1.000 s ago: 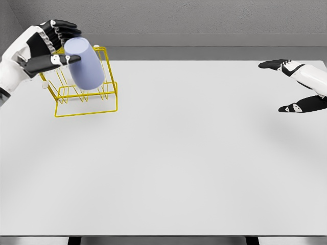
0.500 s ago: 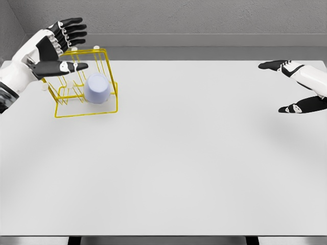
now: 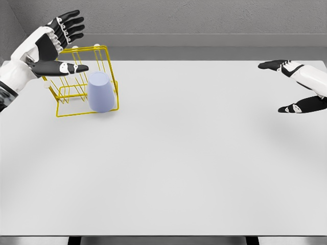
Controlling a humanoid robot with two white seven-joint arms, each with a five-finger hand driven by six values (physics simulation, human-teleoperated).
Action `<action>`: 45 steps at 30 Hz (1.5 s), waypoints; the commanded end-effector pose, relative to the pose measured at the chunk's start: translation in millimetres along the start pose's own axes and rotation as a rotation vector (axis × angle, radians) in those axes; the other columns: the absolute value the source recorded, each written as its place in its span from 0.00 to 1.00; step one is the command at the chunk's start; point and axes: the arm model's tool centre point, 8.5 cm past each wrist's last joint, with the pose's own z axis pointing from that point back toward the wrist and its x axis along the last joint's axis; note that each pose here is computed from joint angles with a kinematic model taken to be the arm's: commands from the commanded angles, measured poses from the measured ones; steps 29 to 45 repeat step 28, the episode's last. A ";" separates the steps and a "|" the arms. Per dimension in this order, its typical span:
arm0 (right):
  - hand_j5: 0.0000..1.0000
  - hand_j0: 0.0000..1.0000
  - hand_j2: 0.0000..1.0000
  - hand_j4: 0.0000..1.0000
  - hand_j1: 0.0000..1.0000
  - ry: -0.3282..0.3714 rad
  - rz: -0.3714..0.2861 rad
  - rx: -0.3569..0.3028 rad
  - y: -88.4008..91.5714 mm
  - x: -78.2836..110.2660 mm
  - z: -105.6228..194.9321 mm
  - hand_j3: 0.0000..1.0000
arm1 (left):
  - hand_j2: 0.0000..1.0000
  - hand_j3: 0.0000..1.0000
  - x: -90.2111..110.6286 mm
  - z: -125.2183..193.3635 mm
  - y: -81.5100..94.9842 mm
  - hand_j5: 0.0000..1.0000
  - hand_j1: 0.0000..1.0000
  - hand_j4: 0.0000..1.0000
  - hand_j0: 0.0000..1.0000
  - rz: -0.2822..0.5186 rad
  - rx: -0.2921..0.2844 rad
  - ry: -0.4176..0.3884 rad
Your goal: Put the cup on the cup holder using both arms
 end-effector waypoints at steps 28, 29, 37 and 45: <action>1.00 1.00 1.00 1.00 1.00 0.004 -0.009 -0.004 0.1 -1.3 1.1 1.00 | 0.97 0.97 3.9 76.5 -0.9 0.97 0.97 0.97 0.97 -0.048 0.004 -0.233; 1.00 1.00 1.00 1.00 1.00 0.004 -0.009 -0.004 0.1 -1.3 1.1 1.00 | 0.97 0.97 3.9 76.5 -0.9 0.97 0.97 0.97 0.97 -0.048 0.004 -0.233; 1.00 1.00 1.00 1.00 1.00 0.004 -0.009 -0.004 0.1 -1.3 1.1 1.00 | 0.97 0.97 3.9 76.5 -0.9 0.97 0.97 0.97 0.97 -0.048 0.004 -0.233; 1.00 1.00 1.00 1.00 1.00 0.004 -0.009 -0.004 0.1 -1.3 1.1 1.00 | 0.97 0.97 3.9 76.5 -0.9 0.97 0.97 0.97 0.97 -0.048 0.004 -0.233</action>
